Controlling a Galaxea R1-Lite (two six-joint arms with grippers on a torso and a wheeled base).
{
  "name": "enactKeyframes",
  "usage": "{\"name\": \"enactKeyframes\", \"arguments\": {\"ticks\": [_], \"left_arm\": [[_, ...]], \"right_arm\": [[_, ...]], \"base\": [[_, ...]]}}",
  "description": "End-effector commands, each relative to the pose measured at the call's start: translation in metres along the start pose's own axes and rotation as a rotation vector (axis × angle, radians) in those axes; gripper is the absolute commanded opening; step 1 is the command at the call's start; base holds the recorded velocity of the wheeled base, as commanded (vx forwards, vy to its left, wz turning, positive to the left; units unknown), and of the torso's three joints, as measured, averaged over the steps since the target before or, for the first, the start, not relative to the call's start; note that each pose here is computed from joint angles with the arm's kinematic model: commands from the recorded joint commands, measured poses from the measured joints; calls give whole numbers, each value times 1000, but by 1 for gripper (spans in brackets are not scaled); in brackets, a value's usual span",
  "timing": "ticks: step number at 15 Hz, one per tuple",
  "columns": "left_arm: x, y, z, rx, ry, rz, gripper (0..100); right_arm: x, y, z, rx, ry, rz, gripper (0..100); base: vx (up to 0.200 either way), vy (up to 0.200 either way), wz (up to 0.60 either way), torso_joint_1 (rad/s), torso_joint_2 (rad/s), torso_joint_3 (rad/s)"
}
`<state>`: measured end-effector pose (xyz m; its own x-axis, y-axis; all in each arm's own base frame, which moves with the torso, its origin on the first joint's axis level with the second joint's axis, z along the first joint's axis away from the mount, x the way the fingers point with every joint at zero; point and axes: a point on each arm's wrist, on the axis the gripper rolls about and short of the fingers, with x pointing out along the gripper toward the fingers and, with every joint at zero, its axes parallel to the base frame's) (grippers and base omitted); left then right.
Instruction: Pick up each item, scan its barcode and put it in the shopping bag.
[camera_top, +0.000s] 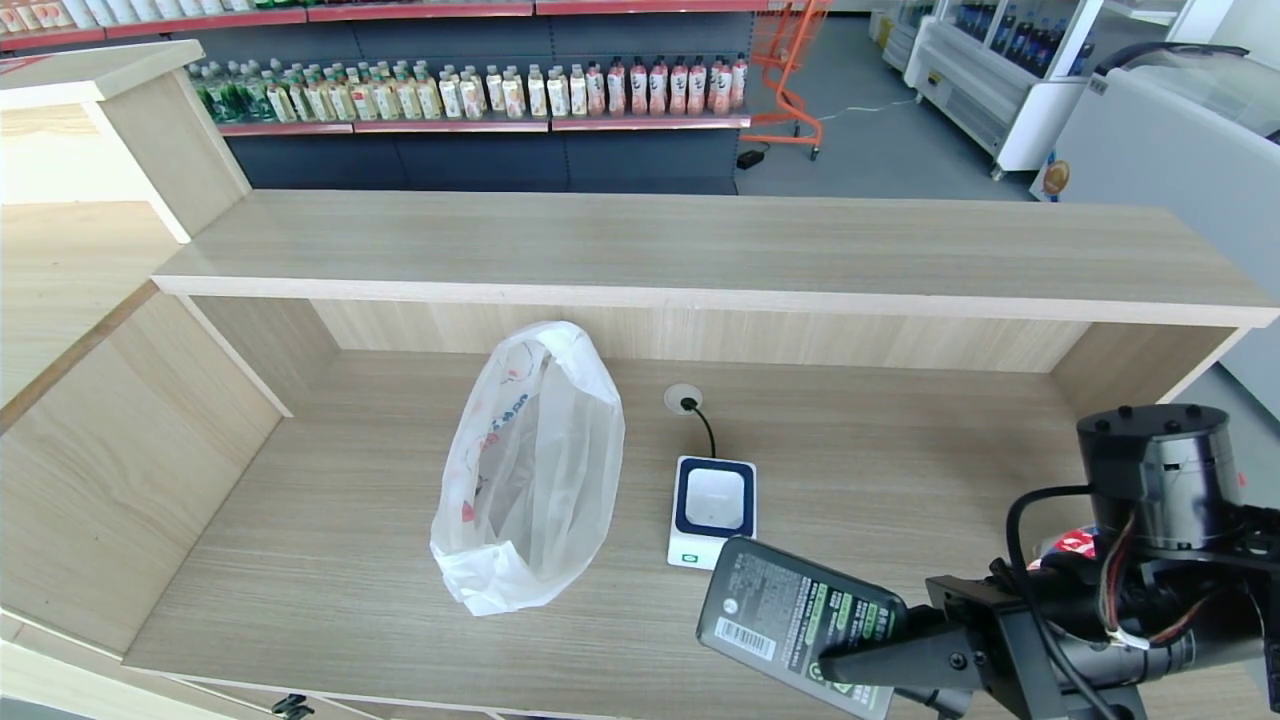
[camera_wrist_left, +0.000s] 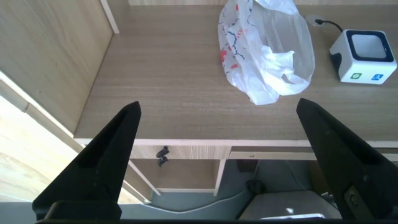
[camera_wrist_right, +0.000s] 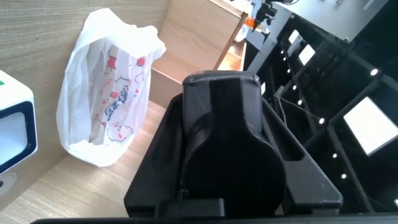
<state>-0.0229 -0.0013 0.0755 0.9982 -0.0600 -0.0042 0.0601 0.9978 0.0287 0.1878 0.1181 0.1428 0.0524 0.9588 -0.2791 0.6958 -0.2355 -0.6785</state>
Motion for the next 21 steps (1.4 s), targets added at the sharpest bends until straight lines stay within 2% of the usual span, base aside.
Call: {"name": "enactKeyframes", "arguments": {"ticks": [1, 3, 4, 6, 7, 9, 10, 12, 13, 14, 16, 19, 20, 21], "left_arm": [[0, 0, 0, 0, 0, -1, 100], [0, 0, 0, 0, 0, 0, 100], [0, 0, 0, 0, 0, -1, 100], [0, 0, 0, 0, 0, -1, 100], [0, 0, 0, 0, 0, -1, 100], [0, 0, 0, 0, 0, 0, 100], [0, 0, 0, 0, 0, 0, 100], [0, 0, 0, 0, 0, 0, 100], [0, 0, 0, 0, 0, -1, 100], [0, 0, 0, 0, 0, 0, 100], [0, 0, 0, 0, 0, 0, 100], [0, 0, 0, 0, 0, 0, 100], [0, 0, 0, 0, 0, 0, 100], [0, 0, 0, 0, 0, -1, 100]], "right_arm": [[-6, 1, 2, 2, 15, 17, 0], [-11, -1, 1, 12, 32, 25, 0], [-21, -3, -4, 84, 80, 41, 0], [-47, -8, -10, 328, 203, 72, 0], [-62, -15, -11, 546, 302, 85, 0], [-83, -43, -9, 720, 482, 82, 0], [-96, -45, -7, 852, 557, 59, 0], [-103, -45, -5, 1082, 573, -13, 0], [-124, -43, -2, 1357, 733, -84, 0], [-131, -44, 0, 1584, 810, -178, 0], [-129, -32, -5, 2113, 993, -425, 0], [-82, -7, -27, 2645, 1027, -620, 0], [-66, 0, -36, 2744, 1042, -654, 0], [-50, 16, -46, 2821, 1094, -670, 0]], "base": [[0, 0, 0, 0, 0, 0], [0, 0, 0, 0, 0, 0], [0, 0, 0, 0, 0, 0], [0, 0, 0, 0, 0, 0], [0, 0, 0, 0, 0, 0], [0, 0, 0, 0, 0, 0], [0, 0, 0, 0, 0, 0], [0, 0, 0, 0, 0, 0], [0, 0, 0, 0, 0, 0], [0, 0, 0, 0, 0, 0], [0, 0, 0, 0, 0, 0], [0, 0, 0, 0, 0, 0], [0, 0, 0, 0, 0, 0], [0, 0, 0, 0, 0, 0]]}}
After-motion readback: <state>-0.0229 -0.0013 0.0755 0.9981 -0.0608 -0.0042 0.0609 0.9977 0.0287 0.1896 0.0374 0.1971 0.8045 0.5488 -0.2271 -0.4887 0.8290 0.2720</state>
